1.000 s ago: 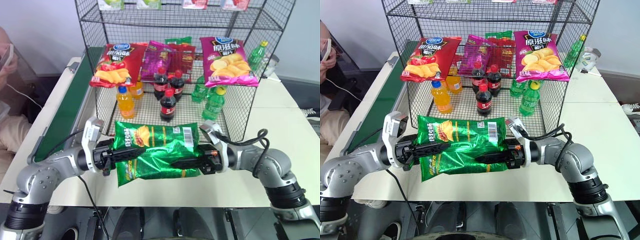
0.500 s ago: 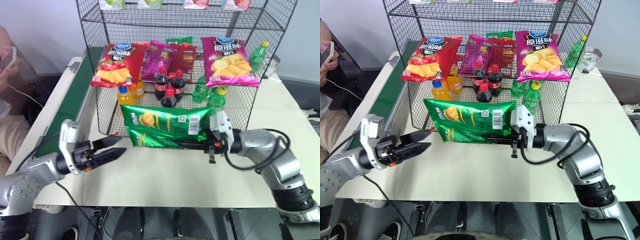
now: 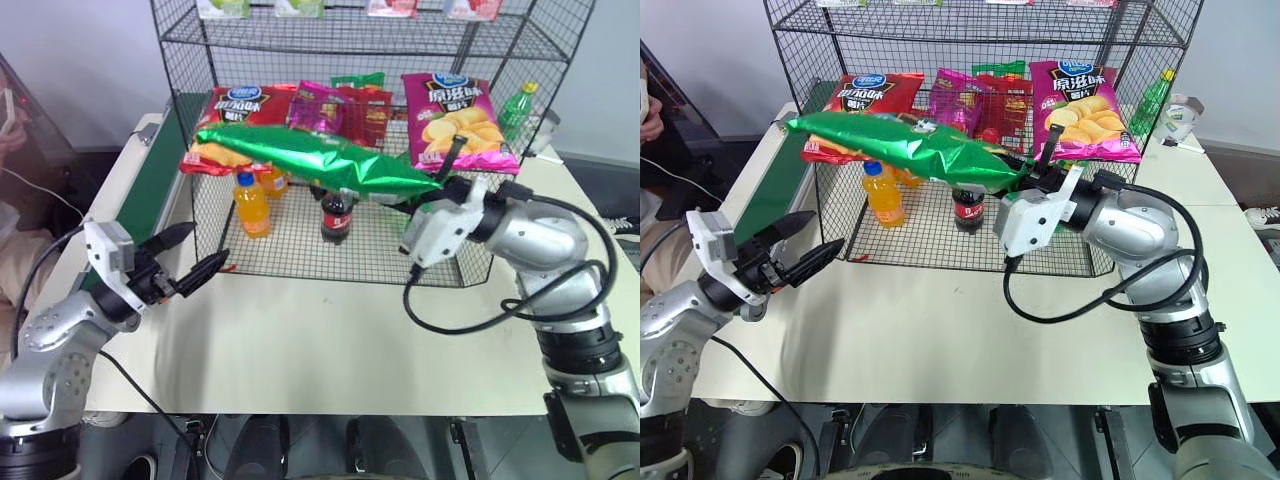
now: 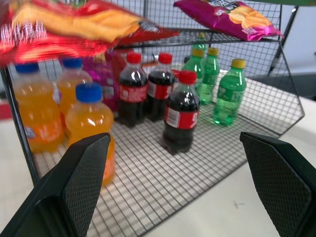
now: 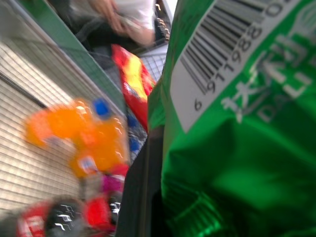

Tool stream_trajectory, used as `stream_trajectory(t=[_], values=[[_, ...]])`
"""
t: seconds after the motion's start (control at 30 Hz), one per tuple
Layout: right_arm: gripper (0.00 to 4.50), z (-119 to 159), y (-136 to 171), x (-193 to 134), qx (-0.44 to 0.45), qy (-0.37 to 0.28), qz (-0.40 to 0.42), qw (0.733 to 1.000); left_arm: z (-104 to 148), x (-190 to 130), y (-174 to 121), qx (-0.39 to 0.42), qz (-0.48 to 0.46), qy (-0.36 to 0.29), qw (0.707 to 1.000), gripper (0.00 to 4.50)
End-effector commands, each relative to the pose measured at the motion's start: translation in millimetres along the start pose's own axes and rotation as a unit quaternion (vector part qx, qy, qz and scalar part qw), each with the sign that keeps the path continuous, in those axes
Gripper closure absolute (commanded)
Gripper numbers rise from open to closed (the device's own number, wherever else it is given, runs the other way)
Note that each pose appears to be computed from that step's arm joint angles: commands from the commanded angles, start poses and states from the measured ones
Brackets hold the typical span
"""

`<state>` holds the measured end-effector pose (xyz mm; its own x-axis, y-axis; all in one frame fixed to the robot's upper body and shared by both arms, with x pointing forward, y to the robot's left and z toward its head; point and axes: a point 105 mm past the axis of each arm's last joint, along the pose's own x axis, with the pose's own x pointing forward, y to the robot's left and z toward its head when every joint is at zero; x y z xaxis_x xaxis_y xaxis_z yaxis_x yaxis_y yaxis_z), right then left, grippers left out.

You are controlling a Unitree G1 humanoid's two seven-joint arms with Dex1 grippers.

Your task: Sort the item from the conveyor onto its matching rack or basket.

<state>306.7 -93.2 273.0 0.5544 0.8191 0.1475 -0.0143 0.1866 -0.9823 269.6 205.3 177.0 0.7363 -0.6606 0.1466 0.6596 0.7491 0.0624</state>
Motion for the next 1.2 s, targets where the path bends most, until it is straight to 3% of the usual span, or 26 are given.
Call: stream_trajectory(t=[0.03,0.3,0.8,1.2], values=[[4.47,-9,-21,2,-0.071,0.031,-0.052,0.996,10,5,-9,0.029,-0.007,-0.018,0.999,0.0],[4.47,-45,-19,20,-0.127,0.13,-0.065,0.981,2,17,-16,0.034,-0.01,-0.02,0.999,0.0],[4.47,-91,-2,29,-0.075,0.276,-0.068,0.956,-3,27,-17,0.027,0.0,-0.022,0.999,0.0],[4.47,-102,3,38,-0.055,0.3,-0.056,0.951,-4,27,-18,0.027,0.011,-0.027,0.999,0.0]])
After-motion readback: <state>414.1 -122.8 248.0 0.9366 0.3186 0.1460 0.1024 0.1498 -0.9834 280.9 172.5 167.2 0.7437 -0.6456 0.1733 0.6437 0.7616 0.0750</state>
